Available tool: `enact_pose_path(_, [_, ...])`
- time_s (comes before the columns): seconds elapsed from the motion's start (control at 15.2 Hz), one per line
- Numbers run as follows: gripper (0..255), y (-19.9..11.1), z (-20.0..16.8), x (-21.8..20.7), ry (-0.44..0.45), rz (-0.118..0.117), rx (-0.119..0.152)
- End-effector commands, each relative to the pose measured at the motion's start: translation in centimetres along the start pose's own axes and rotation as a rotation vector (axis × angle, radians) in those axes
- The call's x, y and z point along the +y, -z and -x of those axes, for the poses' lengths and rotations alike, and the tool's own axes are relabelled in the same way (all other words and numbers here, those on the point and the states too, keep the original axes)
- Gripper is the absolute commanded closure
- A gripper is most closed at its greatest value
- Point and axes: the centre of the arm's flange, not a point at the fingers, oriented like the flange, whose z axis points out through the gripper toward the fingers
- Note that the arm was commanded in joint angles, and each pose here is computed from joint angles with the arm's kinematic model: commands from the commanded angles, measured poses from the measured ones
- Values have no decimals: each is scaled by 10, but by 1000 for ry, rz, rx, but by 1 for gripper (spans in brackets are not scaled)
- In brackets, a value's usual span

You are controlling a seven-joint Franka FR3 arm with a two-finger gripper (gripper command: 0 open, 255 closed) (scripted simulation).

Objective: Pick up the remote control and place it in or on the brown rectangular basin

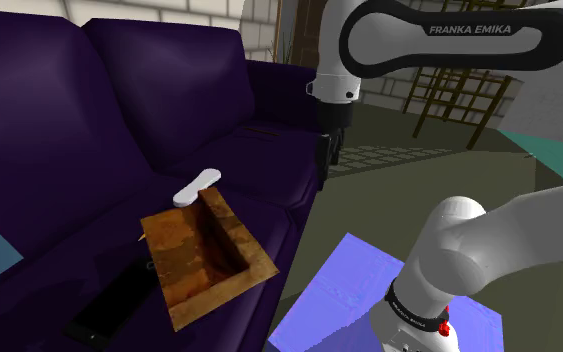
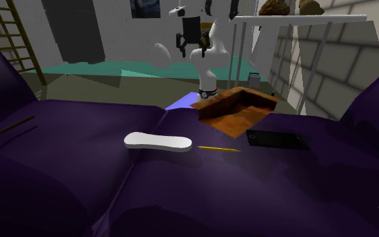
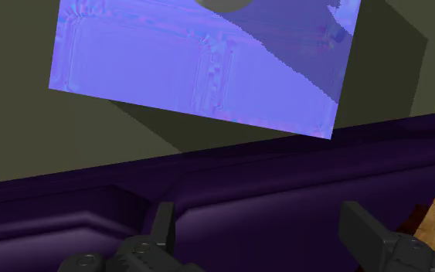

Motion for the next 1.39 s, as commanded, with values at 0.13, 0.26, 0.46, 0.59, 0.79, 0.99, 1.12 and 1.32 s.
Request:
enact_pose_path(0.13, [0, -7, -20, -15, -74, 0, 6])
enact_pose_path(0.26, [0, -14, -40, -29, -149, 0, 12])
enact_pose_path(0.46, [0, -24, -73, -46, -260, 0, 21])
enact_pose_path(0.59, [0, -31, -96, -55, -335, 0, 27])
enact_pose_path(0.79, [0, -41, -132, -66, -446, 0, 36])
enact_pose_path(0.99, [0, -50, -169, -73, -558, 0, 46])
enact_pose_path(1.12, [0, -56, -193, -75, -632, 0, 52])
enact_pose_path(1.32, [0, -65, -231, -75, -744, 0, 61])
